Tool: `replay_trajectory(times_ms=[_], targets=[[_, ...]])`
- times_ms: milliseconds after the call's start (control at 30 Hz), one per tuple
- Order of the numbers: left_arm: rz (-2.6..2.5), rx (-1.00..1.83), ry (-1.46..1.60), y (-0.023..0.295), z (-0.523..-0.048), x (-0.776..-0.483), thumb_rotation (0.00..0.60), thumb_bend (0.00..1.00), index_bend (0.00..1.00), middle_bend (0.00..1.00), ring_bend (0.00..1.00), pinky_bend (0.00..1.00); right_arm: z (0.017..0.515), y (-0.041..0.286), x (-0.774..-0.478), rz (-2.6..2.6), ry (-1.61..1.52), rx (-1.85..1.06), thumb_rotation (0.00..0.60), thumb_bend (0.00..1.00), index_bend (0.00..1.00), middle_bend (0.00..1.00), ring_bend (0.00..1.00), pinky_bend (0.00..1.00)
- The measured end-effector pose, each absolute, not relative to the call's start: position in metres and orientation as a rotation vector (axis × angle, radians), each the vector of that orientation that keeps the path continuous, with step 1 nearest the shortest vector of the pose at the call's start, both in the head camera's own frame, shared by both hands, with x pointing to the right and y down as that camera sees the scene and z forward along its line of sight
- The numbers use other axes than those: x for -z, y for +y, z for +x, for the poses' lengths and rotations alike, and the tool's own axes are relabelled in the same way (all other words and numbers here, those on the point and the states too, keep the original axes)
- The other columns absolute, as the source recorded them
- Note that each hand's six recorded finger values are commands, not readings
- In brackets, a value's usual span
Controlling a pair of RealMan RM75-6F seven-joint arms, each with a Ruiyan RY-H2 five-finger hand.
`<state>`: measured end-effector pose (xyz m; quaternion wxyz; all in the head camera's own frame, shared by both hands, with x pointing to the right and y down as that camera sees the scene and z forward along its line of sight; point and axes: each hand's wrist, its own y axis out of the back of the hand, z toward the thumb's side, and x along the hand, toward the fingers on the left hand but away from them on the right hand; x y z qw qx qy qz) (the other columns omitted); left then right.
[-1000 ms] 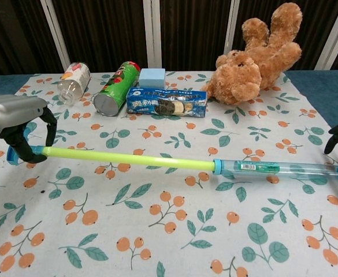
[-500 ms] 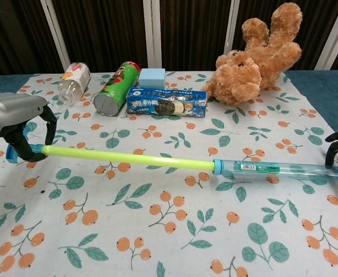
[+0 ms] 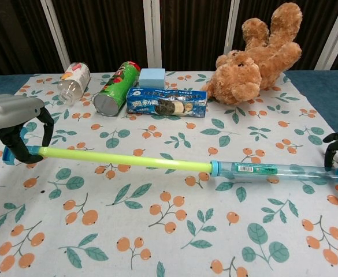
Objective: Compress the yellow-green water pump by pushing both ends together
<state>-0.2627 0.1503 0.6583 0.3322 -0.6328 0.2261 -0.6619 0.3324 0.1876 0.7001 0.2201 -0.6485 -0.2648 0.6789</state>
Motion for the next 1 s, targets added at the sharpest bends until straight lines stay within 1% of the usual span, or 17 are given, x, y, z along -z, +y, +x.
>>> replay_trajectory(times_ms=[133, 467, 1000], targets=[[-1.654, 1.728, 0.589, 0.15, -0.262, -0.659, 0.6, 0.46, 0.64, 0.2, 0.06, 0.18, 0.331, 0.187, -0.7, -1.795, -0.733, -1.877, 0.6, 0.39, 0.52, 0.1, 0.0, 0.0], [-1.667, 1.719, 0.59, 0.151, -0.259, -0.657, 0.6, 0.46, 0.64, 0.2, 0.06, 0.18, 0.323, 0.184, -0.697, -1.797, -0.737, -1.86, 0.6, 0.42, 0.59, 0.11, 0.0, 0.0], [-1.7, 1.682, 0.615, 0.151, -0.247, -0.65, 0.6, 0.46, 0.64, 0.2, 0.06, 0.18, 0.299, 0.183, -0.685, -1.835, -0.746, -1.788, 0.6, 0.42, 0.6, 0.12, 0.0, 0.0]])
